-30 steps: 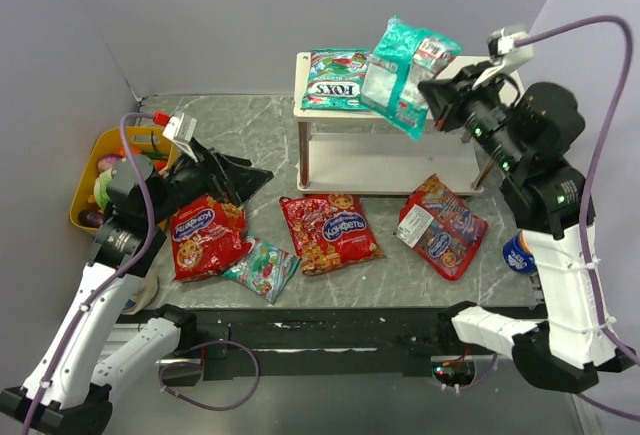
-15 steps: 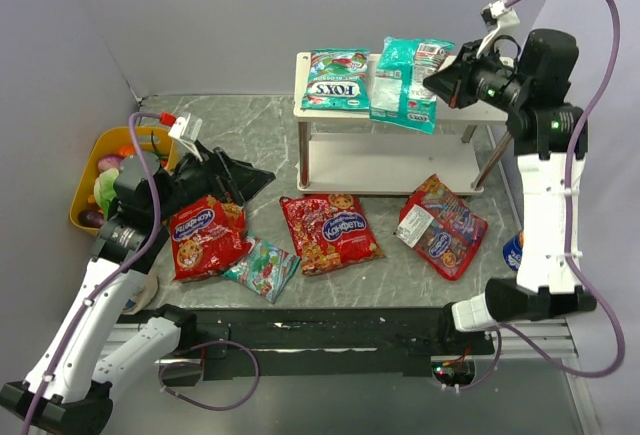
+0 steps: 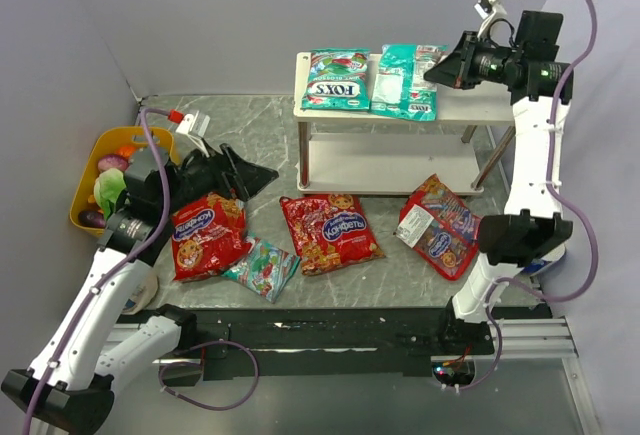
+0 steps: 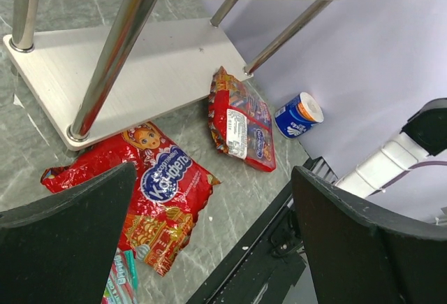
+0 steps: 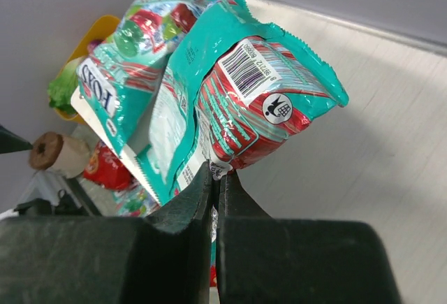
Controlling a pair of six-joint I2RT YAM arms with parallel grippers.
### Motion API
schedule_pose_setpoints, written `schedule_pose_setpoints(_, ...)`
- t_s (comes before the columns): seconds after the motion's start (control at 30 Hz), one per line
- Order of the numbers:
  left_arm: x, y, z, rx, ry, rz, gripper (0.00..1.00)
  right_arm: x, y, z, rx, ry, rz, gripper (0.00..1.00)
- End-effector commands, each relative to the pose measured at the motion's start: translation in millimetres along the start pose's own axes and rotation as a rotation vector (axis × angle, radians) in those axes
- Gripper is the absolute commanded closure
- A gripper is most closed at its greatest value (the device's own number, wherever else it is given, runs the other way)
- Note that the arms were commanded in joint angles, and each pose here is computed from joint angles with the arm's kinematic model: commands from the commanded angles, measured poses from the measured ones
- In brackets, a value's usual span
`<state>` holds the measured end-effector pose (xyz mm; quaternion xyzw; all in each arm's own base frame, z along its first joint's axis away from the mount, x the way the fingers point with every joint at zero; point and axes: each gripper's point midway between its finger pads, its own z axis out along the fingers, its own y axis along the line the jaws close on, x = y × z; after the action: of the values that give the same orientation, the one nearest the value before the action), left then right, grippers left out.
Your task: Place and organize the candy bags onto the shelf
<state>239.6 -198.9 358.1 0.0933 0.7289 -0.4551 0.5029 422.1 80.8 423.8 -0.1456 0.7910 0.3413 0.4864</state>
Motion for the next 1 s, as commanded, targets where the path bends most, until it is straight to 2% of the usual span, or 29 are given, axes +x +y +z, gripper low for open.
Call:
schedule_pose_setpoints(0.0,-5.2,1.0,3.0,-0.001,-0.023,0.016,0.01,-4.7,10.8,-0.7,-0.113,-0.002,-0.001,1.00)
schedule_pose_setpoints(0.2,-2.0,6.4,5.1,-0.015,-0.017,0.011,0.01,5.5,-10.5,12.3,-0.103,0.041,0.055,1.00)
schedule_pose_setpoints(0.3,0.3,9.5,6.6,-0.023,-0.010,0.007,0.01,6.3,-16.8,15.4,-0.083,0.037,0.059,0.81)
schedule_pose_setpoints(0.33,0.3,9.7,6.9,-0.024,-0.009,0.006,0.01,5.1,-17.6,15.7,-0.078,0.031,0.058,0.59)
schedule_pose_setpoints(0.4,0.2,11.0,8.1,-0.029,-0.007,0.005,0.01,1.9,-19.3,16.4,-0.070,0.018,0.053,0.53)
schedule_pose_setpoints(0.43,-0.6,11.0,8.4,-0.029,-0.009,0.004,0.01,0.9,-22.1,16.7,-0.053,0.013,0.054,0.45)
schedule_pose_setpoints(0.53,-0.9,12.2,9.4,-0.033,-0.011,0.000,0.01,-5.8,-30.6,15.0,0.018,-0.015,0.055,0.31)
schedule_pose_setpoints(0.67,-0.6,13.2,9.2,-0.037,-0.017,-0.003,0.01,-8.3,-38.0,13.6,0.082,-0.060,0.089,0.30)
schedule_pose_setpoints(0.77,0.9,15.9,9.5,-0.047,-0.015,-0.007,0.01,-10.7,-44.8,16.2,0.113,-0.088,0.114,0.37)
schedule_pose_setpoints(0.8,0.7,16.2,9.1,-0.050,-0.017,-0.007,0.01,-11.8,-49.0,16.9,0.133,-0.097,0.125,0.41)
schedule_pose_setpoints(0.83,-0.2,16.4,8.9,-0.052,-0.020,-0.005,0.01,-12.9,-52.1,18.2,0.142,-0.104,0.134,0.52)
schedule_pose_setpoints(0.93,0.7,19.2,8.4,-0.067,-0.021,-0.008,0.00,-13.5,-56.0,23.6,0.146,-0.118,0.161,0.70)
schedule_pose_setpoints(0.97,1.1,19.8,8.0,-0.071,-0.021,-0.008,0.01,-15.7,-55.5,25.7,0.140,-0.133,0.158,0.72)
